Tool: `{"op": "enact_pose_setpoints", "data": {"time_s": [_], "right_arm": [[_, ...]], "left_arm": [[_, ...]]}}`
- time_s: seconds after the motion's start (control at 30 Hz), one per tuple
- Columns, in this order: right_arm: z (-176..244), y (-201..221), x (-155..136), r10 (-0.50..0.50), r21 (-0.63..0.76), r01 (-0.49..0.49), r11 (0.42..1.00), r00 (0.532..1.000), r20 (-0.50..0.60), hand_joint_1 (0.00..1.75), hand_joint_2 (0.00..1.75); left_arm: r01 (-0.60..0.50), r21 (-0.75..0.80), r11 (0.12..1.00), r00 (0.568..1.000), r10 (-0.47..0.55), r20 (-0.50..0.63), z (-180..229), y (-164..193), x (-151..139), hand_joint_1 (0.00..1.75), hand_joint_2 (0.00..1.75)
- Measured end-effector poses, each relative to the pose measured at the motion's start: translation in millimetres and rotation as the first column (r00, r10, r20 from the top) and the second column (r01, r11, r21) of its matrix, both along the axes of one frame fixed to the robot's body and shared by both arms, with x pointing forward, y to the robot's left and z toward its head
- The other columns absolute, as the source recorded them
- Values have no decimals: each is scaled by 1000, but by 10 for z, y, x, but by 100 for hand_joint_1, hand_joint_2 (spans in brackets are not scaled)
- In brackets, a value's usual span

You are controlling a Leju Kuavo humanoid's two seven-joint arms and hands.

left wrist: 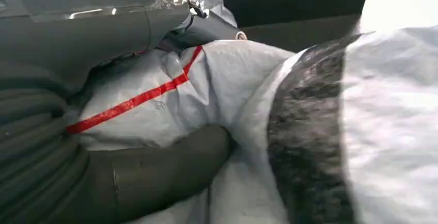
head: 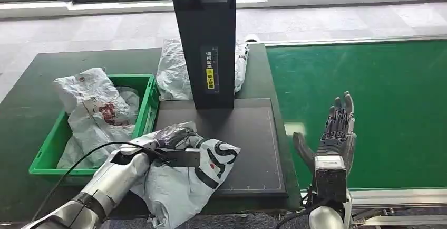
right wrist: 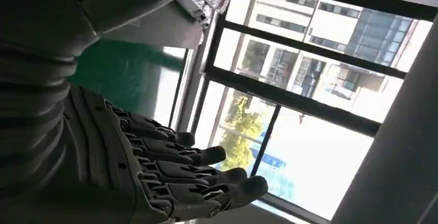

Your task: Moved the parcel from conveyor to table for the left to box.

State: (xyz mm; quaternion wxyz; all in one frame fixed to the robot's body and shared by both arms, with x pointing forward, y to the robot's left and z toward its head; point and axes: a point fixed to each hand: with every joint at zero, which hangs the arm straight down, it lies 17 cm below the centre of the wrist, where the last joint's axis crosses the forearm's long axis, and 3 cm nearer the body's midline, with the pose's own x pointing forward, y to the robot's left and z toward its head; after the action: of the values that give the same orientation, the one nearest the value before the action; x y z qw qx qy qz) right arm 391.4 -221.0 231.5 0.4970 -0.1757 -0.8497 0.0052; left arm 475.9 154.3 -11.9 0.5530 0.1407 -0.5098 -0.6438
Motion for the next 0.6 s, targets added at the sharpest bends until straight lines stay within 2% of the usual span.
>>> {"op": "enact_pose_setpoints", "data": {"time_s": [0.03,0.13,0.2,0.27,0.3,0.33,0.4,0.47,0.53,0.6], "right_arm": [[-5,-2,-5,-1,1,1,1000,1000,-2,0,175],[-19,-58,-35,-21,1,21,1000,1000,-21,0,175],[29,-91,-62,-38,7,38,999,999,-17,0,175],[65,-135,-82,-58,17,58,998,998,-13,0,175],[66,-162,-99,-67,21,67,998,998,-13,0,175],[63,-174,-118,-71,25,71,997,997,-12,0,175],[71,-186,-139,-68,46,68,997,998,3,0,175],[78,-214,-143,-77,67,76,995,997,20,0,175],[47,-219,-133,-77,80,75,994,997,16,0,175],[38,-220,-120,-79,82,77,994,997,15,0,175]], "left_arm": [[-5,-10,1000,1000,5,11,28,-10,18,175,175],[-66,-147,987,986,88,145,410,-128,218,175,175],[-124,-230,965,948,183,258,830,-90,443,175,175],[-170,-302,938,876,284,390,1312,-2,658,175,175],[-186,-325,927,827,327,457,1552,41,731,175,175],[-204,-354,913,750,378,543,1847,133,786,175,175],[-218,-443,869,521,488,701,2592,438,809,175,175],[-208,-500,841,366,541,757,3124,694,777,175,175],[-209,-532,820,283,572,770,3397,920,737,175,175],[-209,-551,808,240,589,772,3536,1064,704,175,175]]}}
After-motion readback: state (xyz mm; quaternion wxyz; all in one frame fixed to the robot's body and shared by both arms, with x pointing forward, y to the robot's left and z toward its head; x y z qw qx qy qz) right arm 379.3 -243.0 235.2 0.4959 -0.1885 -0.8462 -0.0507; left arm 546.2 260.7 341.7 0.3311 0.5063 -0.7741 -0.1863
